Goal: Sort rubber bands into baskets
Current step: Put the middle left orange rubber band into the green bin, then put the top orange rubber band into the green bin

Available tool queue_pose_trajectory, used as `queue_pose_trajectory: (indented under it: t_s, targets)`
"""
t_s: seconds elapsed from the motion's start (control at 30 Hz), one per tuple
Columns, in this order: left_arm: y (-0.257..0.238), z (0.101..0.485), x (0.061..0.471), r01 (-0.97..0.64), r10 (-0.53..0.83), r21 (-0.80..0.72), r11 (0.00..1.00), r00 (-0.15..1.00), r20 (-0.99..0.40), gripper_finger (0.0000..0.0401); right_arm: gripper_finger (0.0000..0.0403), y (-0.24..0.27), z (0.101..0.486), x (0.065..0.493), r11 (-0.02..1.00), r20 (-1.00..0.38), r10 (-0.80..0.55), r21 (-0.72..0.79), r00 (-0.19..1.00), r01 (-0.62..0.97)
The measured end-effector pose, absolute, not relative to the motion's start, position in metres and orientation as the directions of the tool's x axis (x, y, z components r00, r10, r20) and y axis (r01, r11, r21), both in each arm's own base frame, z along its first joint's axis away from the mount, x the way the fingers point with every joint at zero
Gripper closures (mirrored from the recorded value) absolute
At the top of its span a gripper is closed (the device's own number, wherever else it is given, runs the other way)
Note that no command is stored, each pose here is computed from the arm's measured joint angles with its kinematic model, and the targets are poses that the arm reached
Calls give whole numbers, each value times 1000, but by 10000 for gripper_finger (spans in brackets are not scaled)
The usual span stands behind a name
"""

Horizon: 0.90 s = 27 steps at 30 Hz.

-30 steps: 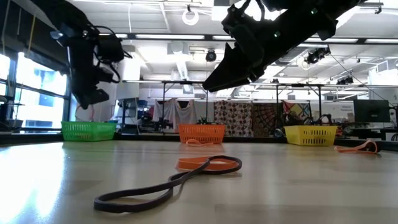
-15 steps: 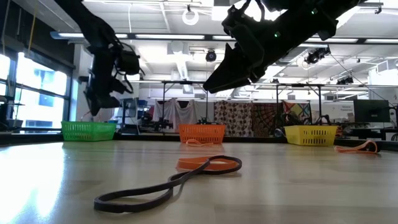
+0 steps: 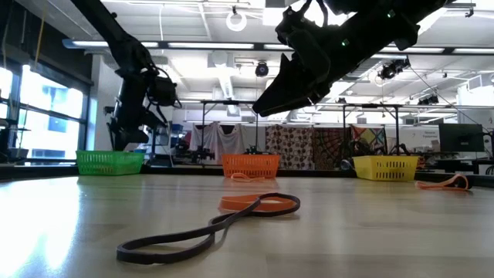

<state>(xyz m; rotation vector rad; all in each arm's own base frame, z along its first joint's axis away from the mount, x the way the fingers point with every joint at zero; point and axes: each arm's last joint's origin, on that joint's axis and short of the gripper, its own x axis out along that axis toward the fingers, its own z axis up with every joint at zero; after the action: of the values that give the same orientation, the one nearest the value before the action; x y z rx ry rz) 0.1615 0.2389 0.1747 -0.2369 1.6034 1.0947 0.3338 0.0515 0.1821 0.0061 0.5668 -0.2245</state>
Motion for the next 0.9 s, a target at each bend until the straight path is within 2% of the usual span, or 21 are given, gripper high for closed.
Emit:
queue_pose_trajectory:
  t_s: [0.27,0.47,0.57,0.67,0.8,0.9]
  targets:
    - [232,176,171,-580,424,562,590,-370,-827,281,203,52,182,334,976,-533,-209,-56,820,212]
    - [217,188,185,-601,487,558,572,-299,-821,271,203,53,181,333,976,-543,-207,-58,814,210]
    - [202,198,192,-630,556,538,560,-195,-808,274,203,55,178,331,976,-569,-205,-54,796,213]
    - [183,207,198,-666,601,466,582,-34,-799,280,203,57,175,327,974,-603,-204,-47,771,221]
    - [153,215,206,-651,605,346,676,221,-765,285,203,60,170,322,971,-654,-205,-42,729,235]
    - [132,217,213,-606,549,224,764,427,-719,286,203,59,168,317,965,-696,-213,-39,686,259]
